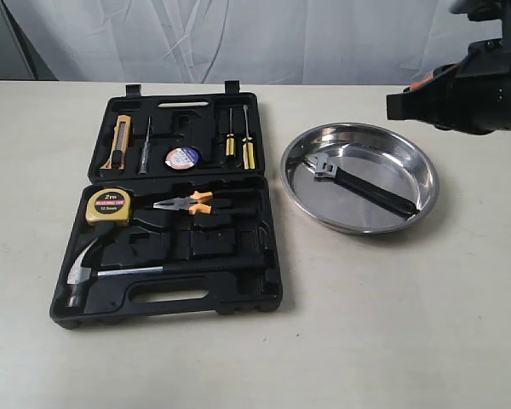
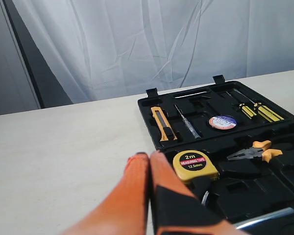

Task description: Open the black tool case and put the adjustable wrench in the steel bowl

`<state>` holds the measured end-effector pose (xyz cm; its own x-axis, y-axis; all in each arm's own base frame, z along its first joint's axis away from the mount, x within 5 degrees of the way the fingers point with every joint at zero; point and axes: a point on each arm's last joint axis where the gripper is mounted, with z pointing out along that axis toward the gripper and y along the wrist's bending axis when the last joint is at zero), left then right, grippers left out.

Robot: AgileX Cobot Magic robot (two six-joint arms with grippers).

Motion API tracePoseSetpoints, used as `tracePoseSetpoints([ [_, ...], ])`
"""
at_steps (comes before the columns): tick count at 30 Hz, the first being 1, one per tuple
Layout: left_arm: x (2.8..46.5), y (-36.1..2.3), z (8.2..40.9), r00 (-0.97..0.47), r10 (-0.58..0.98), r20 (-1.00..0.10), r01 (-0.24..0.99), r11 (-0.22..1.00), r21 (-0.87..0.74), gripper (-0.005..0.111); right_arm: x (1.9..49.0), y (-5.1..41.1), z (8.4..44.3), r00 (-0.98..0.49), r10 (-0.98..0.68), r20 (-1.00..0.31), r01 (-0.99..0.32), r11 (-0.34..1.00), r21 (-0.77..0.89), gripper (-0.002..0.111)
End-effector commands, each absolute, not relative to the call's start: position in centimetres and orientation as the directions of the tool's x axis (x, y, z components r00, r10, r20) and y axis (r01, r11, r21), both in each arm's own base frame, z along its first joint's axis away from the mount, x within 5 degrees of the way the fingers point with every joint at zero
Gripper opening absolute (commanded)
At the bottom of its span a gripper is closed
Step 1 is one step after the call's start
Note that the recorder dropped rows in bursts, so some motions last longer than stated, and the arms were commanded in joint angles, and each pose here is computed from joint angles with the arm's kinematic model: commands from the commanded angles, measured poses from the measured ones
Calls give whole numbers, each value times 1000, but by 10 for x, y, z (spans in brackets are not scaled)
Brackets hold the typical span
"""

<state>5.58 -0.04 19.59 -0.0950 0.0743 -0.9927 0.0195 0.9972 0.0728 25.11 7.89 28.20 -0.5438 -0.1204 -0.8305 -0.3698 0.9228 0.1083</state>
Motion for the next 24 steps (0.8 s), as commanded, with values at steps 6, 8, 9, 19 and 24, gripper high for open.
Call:
tracePoseSetpoints([
  [6,56,0,197,-91,74,-993,20,997,73,0,205,68,277,-534,-63,-843,-352,923,154,0],
  [8,56,0,197,-91,74,-993,20,997,73,0,193,67,274,-548,-73,-833,-371,914,164,0],
  [9,56,0,197,-91,74,-993,20,997,73,0,189,67,273,-551,-76,-831,-378,910,168,0],
  [19,56,0,197,-91,74,-993,20,997,73,0,180,63,287,-506,38,-862,-335,912,237,0],
  [24,56,0,197,-91,74,-993,20,997,73,0,162,61,307,-405,54,-913,-365,906,215,0],
])
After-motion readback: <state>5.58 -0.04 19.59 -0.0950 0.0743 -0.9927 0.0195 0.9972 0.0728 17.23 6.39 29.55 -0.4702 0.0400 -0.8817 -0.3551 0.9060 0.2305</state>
